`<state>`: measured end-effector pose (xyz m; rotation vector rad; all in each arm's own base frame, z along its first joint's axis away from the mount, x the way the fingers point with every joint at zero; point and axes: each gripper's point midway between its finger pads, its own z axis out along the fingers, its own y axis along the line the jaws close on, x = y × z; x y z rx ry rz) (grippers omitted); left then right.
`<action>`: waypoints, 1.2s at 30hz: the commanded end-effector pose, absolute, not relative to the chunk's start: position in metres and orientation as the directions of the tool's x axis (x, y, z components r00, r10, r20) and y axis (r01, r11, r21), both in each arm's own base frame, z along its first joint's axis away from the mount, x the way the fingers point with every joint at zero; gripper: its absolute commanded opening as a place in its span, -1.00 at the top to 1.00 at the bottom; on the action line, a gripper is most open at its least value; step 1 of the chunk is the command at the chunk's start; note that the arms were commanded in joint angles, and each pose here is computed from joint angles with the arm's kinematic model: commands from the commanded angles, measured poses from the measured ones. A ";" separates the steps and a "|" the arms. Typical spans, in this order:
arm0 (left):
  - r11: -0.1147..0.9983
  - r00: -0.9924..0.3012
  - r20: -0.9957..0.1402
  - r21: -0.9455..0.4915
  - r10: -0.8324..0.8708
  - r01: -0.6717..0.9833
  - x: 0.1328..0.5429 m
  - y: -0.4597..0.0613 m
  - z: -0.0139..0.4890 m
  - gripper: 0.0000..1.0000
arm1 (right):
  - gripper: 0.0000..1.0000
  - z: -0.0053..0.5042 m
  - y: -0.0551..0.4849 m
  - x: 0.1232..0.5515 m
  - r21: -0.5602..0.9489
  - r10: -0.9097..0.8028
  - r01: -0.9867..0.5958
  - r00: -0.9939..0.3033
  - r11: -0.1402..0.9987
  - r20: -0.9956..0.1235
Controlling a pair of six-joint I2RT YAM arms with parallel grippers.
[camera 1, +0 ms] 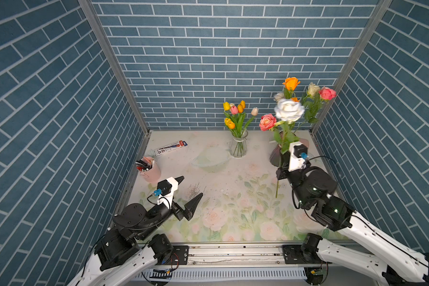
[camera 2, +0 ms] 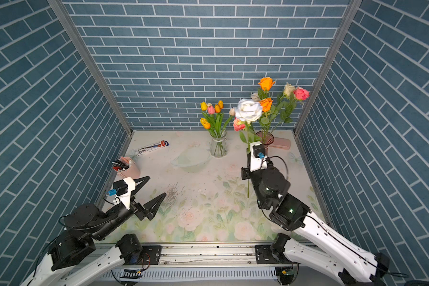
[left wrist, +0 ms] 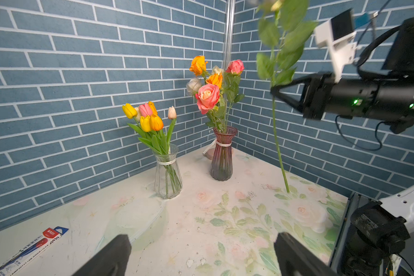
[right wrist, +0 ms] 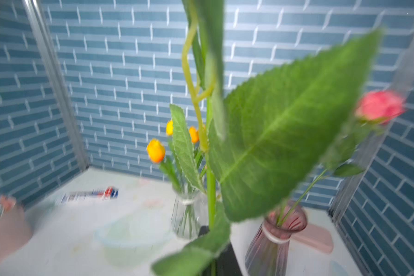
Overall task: Arrange the flowers in different vases according to their variety
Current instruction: Insert the flower into the vase.
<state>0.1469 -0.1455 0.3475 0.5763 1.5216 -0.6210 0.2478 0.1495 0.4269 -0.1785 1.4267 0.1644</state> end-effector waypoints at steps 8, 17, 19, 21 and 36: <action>0.677 -0.027 -1.000 -0.026 -0.008 0.735 0.153 -0.170 0.339 -1.00 | 1.00 0.530 0.089 0.301 -0.037 -0.080 0.118 0.383 0.992 -0.920; 0.656 -0.016 -1.000 -0.004 0.012 0.755 0.159 -0.184 0.329 -1.00 | 1.00 0.544 0.062 0.385 -0.021 -0.085 0.164 0.395 0.986 -0.915; 0.658 -0.017 -1.000 -0.001 0.018 0.753 0.160 -0.186 0.326 -1.00 | 1.00 0.540 0.063 0.404 -0.030 -0.090 0.161 0.382 0.986 -0.920; 0.661 -0.016 -1.000 0.001 0.019 0.751 0.162 -0.186 0.324 -1.00 | 1.00 0.535 0.064 0.421 -0.040 -0.099 0.162 0.373 0.986 -0.923; 0.685 -0.008 -1.000 0.014 0.030 0.729 0.166 -0.183 0.320 -1.00 | 1.00 0.426 0.066 0.470 -0.066 -0.108 0.166 0.256 0.984 -0.961</action>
